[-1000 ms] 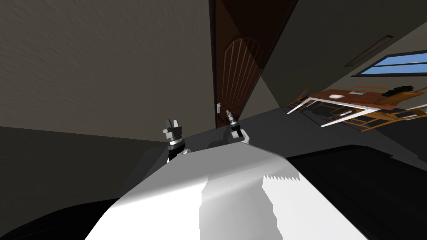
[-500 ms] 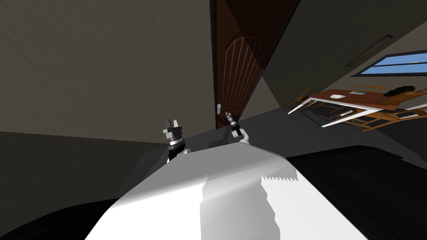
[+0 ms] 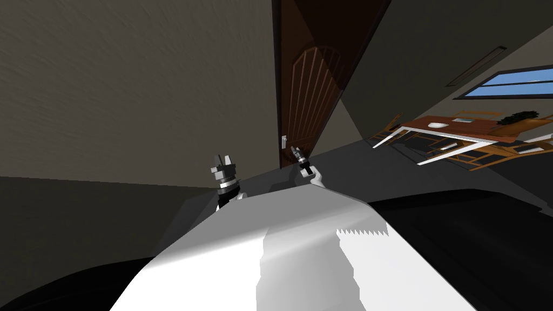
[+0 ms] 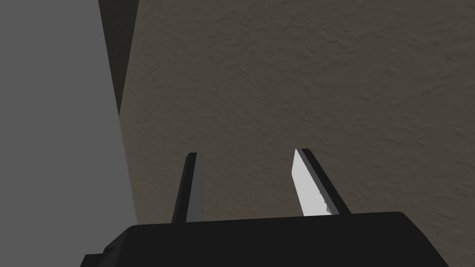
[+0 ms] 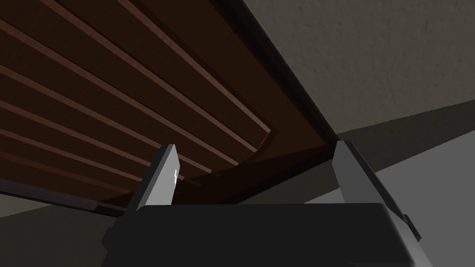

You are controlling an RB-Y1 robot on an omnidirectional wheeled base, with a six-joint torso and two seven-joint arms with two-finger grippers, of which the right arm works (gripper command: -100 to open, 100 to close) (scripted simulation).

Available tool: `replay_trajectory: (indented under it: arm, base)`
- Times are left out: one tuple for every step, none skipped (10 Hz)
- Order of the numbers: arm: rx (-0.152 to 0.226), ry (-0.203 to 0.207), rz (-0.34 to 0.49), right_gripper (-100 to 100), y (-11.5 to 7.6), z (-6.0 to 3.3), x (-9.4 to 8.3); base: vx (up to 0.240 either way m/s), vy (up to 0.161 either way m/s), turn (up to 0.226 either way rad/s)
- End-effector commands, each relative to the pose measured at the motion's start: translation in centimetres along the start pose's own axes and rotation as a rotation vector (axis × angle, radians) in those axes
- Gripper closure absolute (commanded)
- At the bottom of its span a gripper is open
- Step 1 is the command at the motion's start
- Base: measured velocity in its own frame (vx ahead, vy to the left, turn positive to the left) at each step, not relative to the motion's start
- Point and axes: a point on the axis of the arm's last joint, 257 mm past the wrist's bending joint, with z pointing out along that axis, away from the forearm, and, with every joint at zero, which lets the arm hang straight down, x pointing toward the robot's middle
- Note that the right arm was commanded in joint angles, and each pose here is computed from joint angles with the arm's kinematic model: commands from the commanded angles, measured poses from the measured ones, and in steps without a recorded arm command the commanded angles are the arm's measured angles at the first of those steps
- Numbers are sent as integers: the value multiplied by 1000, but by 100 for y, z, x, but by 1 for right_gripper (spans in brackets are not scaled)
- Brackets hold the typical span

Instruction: Pull the door open

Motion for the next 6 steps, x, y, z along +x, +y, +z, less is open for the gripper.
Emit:
replay_trajectory:
  arm:
    - [11, 18, -25, -100, -80, 4, 56]
    - [18, 36, -62, -100, -162, 14, 109]
    - [19, 50, -100, -100, -223, 35, 140]
    - [24, 54, -99, -100, -245, 23, 160]
    - [28, 70, -136, -100, -320, 35, 200]
    - [30, 72, -136, -100, -328, 31, 208]
  base:
    - [65, 17, -5]
    - [60, 14, -11]
    - [83, 17, -13]
    - [61, 10, -7]
    - [55, 10, -10]
    - [43, 7, -7]
